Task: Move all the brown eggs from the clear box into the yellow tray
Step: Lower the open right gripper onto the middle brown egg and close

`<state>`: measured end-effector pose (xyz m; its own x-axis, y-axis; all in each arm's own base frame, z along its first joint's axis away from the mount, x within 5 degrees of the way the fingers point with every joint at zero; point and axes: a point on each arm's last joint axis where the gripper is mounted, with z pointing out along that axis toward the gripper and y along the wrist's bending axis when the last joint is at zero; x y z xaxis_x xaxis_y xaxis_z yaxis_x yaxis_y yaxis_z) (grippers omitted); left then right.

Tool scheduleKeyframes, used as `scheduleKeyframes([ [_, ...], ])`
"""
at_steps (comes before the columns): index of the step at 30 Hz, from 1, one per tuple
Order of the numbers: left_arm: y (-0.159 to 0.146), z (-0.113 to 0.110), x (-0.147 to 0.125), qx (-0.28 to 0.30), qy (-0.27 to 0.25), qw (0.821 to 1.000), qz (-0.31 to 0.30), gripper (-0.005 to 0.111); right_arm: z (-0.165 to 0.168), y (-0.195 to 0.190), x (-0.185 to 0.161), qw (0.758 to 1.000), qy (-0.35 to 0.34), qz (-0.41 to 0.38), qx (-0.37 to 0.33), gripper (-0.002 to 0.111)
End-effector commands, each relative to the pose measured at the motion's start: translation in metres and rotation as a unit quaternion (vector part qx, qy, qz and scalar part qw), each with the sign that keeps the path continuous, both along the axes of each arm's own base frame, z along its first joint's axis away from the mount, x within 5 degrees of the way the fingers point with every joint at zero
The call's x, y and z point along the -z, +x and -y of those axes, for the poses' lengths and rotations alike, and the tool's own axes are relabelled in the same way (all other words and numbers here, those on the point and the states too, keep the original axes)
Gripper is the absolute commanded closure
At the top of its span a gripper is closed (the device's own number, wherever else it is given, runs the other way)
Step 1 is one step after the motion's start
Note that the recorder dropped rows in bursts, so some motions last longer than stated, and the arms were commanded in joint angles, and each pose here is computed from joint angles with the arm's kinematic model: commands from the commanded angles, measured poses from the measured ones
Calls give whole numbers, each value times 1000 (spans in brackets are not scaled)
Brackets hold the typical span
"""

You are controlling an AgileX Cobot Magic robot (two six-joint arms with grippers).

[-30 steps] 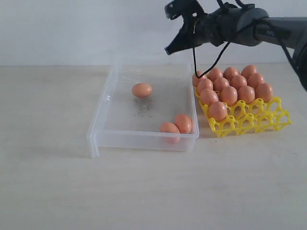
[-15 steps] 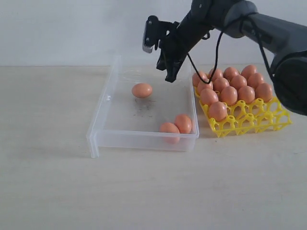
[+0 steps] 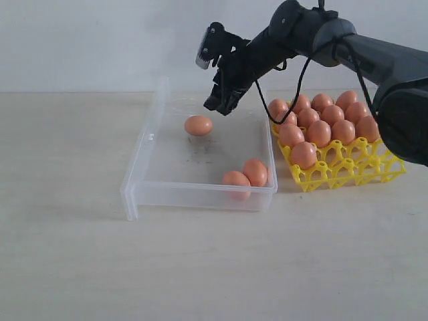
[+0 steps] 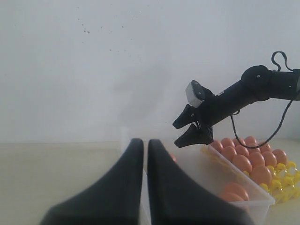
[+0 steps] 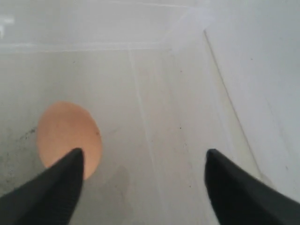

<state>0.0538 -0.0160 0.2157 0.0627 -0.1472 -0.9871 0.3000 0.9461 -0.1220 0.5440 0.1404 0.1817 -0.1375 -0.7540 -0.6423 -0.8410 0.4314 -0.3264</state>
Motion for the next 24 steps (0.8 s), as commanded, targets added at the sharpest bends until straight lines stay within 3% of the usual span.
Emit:
scheduleKeyframes([
  [1,0,-1,0,-4,-2,1000,4,103,19,-1,0,999,21,-46,15,37],
  [3,0,-1,0,-4,-2,1000,4,103,16,-11,9,995,5,-88,-40,42],
  [7,0,-1,0,-4,-2,1000,4,103,7,-21,20,988,-7,-121,-97,42],
  [16,0,-1,0,-4,-2,1000,4,103,-4,-11,17,994,3,-37,-107,42],
  [24,0,-1,0,-4,-2,1000,4,103,-8,-3,49,994,2,-19,-111,42],
])
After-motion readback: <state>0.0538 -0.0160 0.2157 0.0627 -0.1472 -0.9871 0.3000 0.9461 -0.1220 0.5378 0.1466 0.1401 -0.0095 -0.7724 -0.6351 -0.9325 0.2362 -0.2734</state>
